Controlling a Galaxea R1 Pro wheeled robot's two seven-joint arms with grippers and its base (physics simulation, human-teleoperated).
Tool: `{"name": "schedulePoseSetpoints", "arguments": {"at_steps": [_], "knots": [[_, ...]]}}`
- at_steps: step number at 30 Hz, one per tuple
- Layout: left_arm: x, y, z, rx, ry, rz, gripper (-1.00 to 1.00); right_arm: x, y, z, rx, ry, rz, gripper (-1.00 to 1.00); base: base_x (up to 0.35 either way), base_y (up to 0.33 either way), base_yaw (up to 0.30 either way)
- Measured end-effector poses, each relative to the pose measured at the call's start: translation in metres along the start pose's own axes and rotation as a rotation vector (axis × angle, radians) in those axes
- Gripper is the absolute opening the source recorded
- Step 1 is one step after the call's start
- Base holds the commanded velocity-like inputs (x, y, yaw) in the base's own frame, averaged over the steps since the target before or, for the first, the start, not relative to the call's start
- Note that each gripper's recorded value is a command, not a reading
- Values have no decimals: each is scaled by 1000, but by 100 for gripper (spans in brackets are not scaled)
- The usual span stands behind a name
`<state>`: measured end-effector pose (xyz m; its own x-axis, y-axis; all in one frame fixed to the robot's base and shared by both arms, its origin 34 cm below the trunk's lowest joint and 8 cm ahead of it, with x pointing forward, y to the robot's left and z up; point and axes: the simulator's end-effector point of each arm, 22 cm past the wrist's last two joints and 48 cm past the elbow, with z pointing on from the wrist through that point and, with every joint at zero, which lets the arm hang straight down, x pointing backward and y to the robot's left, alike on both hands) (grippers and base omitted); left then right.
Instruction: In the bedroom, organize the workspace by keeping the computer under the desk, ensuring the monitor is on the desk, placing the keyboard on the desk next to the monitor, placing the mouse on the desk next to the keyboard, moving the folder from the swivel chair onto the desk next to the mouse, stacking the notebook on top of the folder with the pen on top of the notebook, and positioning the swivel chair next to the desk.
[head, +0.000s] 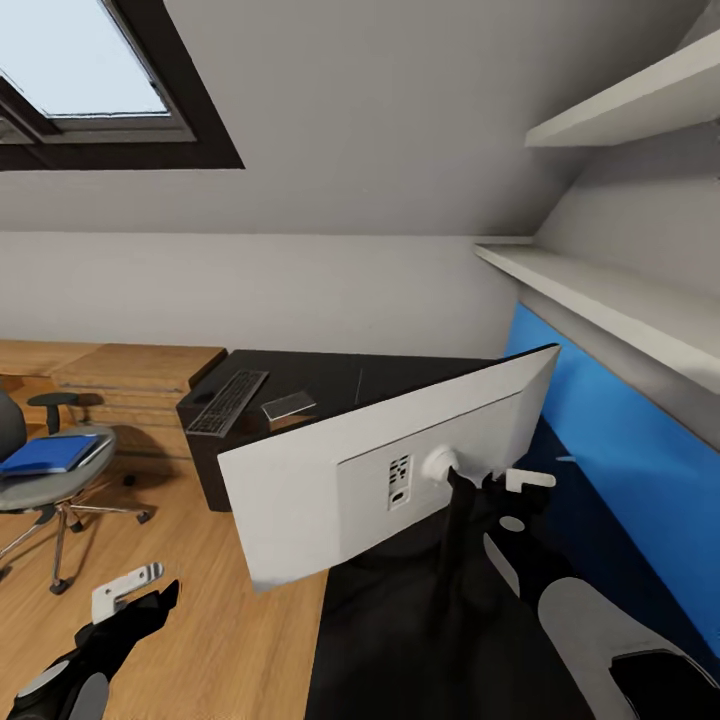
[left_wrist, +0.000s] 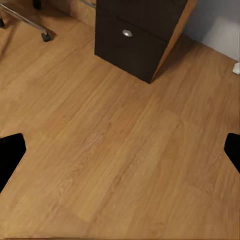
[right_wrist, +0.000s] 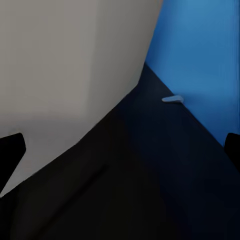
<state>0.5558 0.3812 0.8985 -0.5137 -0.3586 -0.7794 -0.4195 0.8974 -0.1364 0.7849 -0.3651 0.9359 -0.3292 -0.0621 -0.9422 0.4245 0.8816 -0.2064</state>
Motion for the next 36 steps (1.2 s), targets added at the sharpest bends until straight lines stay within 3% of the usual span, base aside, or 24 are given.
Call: {"name": "schedulePoseSetpoints", "arguments": {"at_steps": [7,36], "knots": [[-5,17,0,-32,-8,-25,100,0,-3,1,4,-1,-2,100,-308,73,0],[-4,19,0,-33,-7,-31,100,2,-6,0,27,4,-5,100,-332,9,0]]}}
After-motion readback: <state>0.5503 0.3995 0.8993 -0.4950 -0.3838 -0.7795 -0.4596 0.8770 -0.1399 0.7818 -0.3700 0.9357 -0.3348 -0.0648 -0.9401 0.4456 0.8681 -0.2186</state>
